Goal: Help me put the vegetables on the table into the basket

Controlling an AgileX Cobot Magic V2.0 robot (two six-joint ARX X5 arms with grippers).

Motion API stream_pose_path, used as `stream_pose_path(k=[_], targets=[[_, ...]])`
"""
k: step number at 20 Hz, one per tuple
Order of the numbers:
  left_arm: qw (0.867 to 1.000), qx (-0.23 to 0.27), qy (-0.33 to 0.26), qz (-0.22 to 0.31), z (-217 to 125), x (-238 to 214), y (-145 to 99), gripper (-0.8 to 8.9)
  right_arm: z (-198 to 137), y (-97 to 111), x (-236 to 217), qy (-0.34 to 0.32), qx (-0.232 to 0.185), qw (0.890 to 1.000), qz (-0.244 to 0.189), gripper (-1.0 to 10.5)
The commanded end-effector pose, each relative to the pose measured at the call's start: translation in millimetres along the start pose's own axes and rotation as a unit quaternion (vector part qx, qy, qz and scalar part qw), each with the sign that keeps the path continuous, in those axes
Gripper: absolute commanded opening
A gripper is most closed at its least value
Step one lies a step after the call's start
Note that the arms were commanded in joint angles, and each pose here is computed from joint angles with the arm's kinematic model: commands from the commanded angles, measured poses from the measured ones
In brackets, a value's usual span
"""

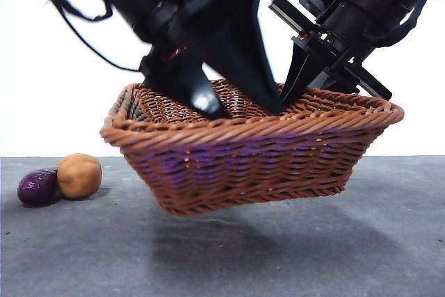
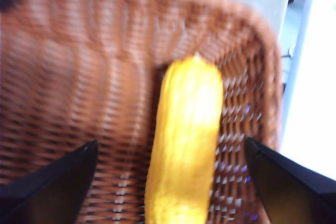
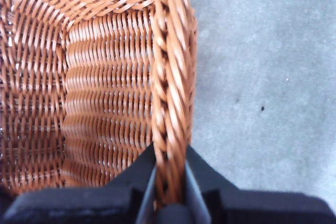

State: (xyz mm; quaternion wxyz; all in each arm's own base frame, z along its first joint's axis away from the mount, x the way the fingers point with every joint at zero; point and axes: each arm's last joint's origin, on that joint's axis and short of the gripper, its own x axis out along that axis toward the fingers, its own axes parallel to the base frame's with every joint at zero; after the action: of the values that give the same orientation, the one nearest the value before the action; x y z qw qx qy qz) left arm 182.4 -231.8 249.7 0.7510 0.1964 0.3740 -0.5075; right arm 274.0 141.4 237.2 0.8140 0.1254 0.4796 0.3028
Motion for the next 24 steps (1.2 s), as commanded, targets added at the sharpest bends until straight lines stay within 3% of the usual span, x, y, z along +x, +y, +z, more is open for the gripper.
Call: stream_pose_path(k=[1, 3, 6, 8, 11, 15, 24], targets=[[1.000, -0.025, -0.003, 0.012, 19.7, -16.8, 1.1, 4.63, 0.0, -2.4, 1.7, -0.006, -0.002, 1.000, -0.011, -0.1], [0.997, -0.050, 0.000, 0.064, 40.0, -43.3, 5.7, 4.63, 2.6, -9.7, -1.5, -0.014, 0.007, 1.000, -0.021, -0.1], [0.979, -0.107, -0.013, 0.173, 63.7, -89.2, 19.3, 4.63, 8.4, -27.0, -10.4, -0.031, 0.023, 0.999, -0.037, -0.1], [0.961, -0.150, -0.037, 0.229, 71.5, -118.4, 38.7, 4.63, 12.0, -42.4, -18.7, -0.042, 0.035, 0.998, -0.043, -0.1], [0.911, -0.283, -0.071, 0.290, 57.4, -150.9, 88.0, 4.63, 15.9, -61.3, -33.9, -0.059, 0.044, 0.996, -0.041, -0.1], [0.858, -0.409, -0.064, 0.302, 25.8, -162.3, 143.9, 4.63, 20.4, -68.7, -51.5, -0.086, 0.027, 0.995, -0.051, -0.1], [0.813, -0.494, 0.080, 0.297, -8.5, -69.5, 211.0, 4.63, 15.6, -69.6, -52.2, -0.061, 0.006, 0.997, -0.045, -0.1]])
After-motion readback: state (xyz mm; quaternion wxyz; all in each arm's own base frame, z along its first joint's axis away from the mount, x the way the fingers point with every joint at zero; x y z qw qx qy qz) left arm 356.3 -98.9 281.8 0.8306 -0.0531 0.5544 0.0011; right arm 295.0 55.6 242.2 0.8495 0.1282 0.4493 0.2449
